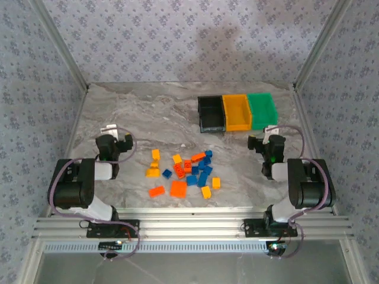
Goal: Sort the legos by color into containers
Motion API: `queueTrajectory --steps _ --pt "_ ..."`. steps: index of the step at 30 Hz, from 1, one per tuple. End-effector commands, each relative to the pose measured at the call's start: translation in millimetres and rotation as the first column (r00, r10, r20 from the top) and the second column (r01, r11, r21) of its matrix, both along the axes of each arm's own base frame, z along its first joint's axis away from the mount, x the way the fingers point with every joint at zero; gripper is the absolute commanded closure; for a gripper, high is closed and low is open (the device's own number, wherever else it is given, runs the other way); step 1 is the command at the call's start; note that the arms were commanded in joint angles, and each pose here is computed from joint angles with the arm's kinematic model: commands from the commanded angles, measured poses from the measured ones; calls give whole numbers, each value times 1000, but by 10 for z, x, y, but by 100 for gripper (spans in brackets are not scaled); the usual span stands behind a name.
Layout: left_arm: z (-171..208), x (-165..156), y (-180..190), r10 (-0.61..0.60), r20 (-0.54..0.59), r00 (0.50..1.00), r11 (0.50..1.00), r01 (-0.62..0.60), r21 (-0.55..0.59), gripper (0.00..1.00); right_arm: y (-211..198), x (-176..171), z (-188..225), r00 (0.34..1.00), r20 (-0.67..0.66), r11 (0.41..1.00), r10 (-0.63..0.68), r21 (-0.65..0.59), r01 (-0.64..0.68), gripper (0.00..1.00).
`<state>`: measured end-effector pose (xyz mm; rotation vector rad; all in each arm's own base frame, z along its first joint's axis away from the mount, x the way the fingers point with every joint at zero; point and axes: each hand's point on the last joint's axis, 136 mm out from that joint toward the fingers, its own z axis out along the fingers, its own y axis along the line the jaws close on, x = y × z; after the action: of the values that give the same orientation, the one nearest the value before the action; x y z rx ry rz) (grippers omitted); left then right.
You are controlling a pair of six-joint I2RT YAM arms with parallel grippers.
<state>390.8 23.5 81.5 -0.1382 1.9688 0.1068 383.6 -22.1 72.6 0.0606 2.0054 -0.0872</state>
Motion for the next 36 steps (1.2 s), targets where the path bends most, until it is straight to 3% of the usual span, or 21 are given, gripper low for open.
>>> queueTrajectory --steps 1,31,36 --pt "82 57 -20 -21 20 1000 1000 21 2 0 11 74 118 999 36 1000 13 -3 -13 0" --pt "83 62 -24 -28 21 999 1000 28 -7 0 -12 69 120 999 40 999 26 36 -27 0" --pt "334 110 -59 -47 -32 998 999 47 -2 0 -146 44 311 996 -9 996 -87 -1 87 0"
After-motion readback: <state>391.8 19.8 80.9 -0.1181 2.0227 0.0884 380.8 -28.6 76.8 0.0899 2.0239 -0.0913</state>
